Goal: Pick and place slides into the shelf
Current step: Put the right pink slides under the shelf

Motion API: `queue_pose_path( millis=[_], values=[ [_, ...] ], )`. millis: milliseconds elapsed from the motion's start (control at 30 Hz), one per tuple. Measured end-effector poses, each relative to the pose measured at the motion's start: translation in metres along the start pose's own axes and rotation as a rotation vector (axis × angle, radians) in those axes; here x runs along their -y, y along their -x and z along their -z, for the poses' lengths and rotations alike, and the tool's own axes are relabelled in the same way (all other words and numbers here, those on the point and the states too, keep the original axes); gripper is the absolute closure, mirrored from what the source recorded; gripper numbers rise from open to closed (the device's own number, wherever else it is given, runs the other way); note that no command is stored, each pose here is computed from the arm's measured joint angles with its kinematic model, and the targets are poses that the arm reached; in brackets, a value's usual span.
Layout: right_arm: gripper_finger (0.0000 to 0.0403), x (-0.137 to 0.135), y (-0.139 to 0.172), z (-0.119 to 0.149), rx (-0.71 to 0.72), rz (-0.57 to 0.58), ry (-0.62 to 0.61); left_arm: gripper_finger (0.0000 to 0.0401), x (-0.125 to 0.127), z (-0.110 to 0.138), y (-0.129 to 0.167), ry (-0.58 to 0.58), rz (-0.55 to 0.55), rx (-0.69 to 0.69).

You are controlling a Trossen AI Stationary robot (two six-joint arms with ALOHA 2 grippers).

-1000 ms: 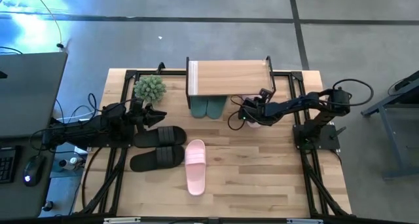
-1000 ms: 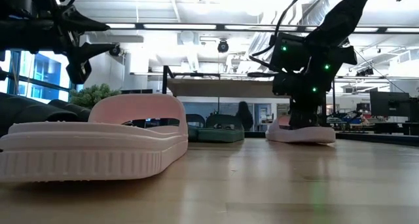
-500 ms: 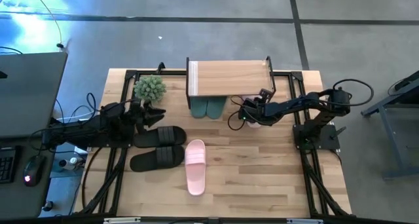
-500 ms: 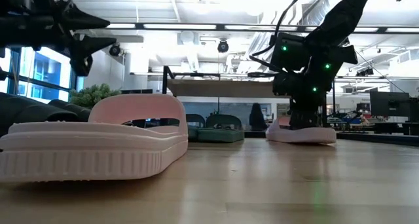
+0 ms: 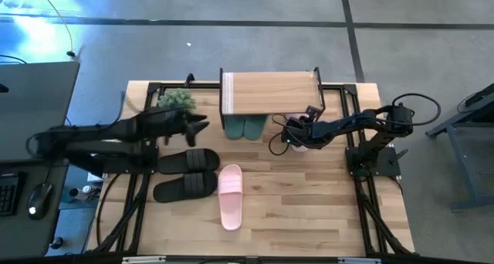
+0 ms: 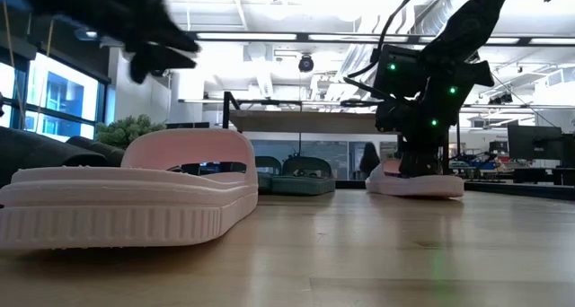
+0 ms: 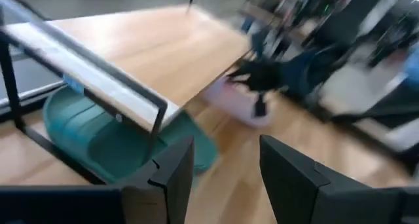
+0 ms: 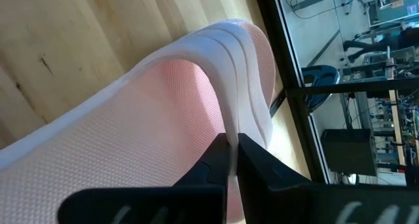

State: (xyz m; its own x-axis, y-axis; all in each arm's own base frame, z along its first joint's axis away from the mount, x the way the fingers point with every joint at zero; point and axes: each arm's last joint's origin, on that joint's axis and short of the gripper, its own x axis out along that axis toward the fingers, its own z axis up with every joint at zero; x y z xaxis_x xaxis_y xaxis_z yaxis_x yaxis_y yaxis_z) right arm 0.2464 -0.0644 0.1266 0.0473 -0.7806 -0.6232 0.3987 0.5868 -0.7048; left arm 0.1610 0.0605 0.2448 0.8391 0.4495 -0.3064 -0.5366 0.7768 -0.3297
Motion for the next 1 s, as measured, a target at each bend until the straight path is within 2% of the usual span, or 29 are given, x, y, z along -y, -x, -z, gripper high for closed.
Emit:
queue_pose_path(
  millis=[133,300,400,567,633,767,1000],
  values=[
    [0.0403,0.000,0.000,0.000,0.000,0.000,-0.004,0.0243,0.017,-0.032,-0.033,-0.141,-0.118,-0.178],
    [0.0403,0.000,0.000,0.000,-0.001,-0.001,-0.004,0.0243,0.028,-0.072,-0.061,-0.273,-0.387,-0.308],
    [0.0403,0.000,0.000,0.000,-0.001,-0.001,-0.004,0.0243,0.022,-0.096,-0.070,-0.248,-0.437,-0.353],
    [0.0403,0.000,0.000,0.000,-0.002,-0.002,-0.014,0.0243,-0.005,-0.129,-0.080,-0.057,-0.466,-0.404],
    [0.0403,0.000,0.000,0.000,-0.002,-0.003,-0.015,0.0243,-0.019,-0.134,-0.086,0.006,-0.475,-0.446],
    [0.0403,0.000,0.000,0.000,-0.002,-0.002,-0.018,0.0243,-0.039,-0.131,-0.101,0.059,-0.497,-0.514],
    [0.0403,0.000,0.000,0.000,-0.002,-0.003,-0.019,0.0243,-0.048,-0.116,-0.126,0.064,-0.502,-0.579]
  ],
)
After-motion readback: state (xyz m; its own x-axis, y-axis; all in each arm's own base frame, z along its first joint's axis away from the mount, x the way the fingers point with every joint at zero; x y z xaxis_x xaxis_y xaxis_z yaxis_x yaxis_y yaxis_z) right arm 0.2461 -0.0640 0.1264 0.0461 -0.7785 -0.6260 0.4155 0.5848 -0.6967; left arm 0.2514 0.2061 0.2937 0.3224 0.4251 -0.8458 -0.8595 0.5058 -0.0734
